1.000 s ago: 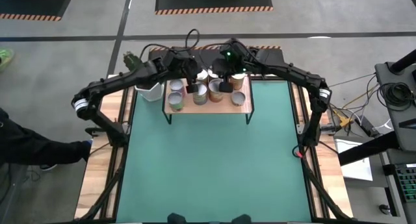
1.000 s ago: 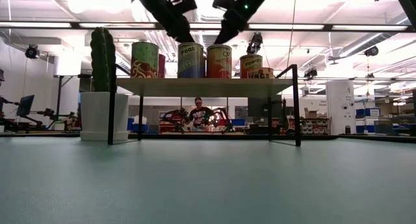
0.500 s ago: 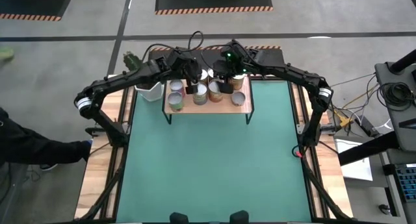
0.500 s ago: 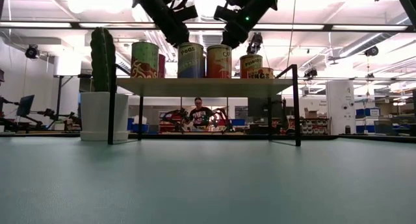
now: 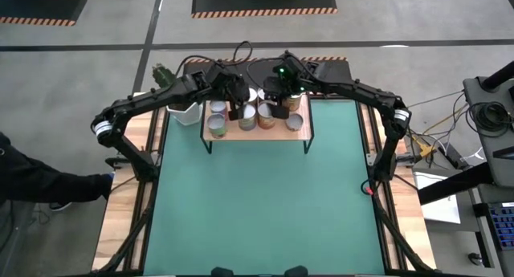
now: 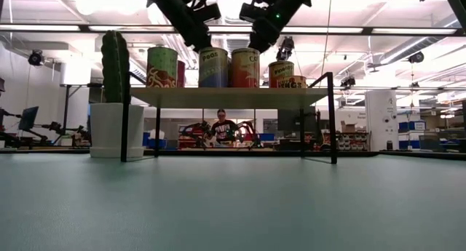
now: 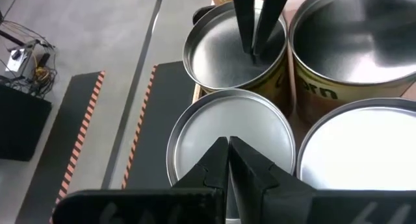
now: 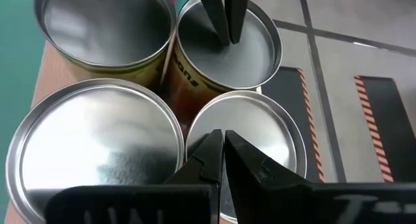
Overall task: Pick and place cans onto a shelf
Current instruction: Adjust the canned goods on the shelf
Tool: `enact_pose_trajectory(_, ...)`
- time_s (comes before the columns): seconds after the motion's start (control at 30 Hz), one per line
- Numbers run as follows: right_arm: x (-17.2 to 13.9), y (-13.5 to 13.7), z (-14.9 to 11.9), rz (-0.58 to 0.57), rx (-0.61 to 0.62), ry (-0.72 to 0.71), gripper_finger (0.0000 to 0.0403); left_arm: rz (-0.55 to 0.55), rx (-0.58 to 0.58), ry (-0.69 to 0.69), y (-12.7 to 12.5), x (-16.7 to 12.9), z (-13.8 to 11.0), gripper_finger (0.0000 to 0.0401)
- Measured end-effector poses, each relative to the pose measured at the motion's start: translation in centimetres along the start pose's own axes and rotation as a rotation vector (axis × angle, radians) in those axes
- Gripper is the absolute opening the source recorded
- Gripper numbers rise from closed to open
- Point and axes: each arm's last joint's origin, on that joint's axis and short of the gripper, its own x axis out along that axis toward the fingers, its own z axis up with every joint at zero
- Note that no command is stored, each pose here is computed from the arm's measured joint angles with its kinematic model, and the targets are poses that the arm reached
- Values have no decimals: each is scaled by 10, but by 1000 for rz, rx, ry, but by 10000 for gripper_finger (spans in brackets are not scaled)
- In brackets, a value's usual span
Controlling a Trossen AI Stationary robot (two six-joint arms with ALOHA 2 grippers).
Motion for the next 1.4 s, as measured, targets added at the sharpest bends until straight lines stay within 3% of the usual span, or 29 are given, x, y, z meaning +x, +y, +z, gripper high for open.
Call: enact_pose_trajectory(1.4,-4,21,8,49,7,12,9,-53,-72,19,-16,-14,4,0)
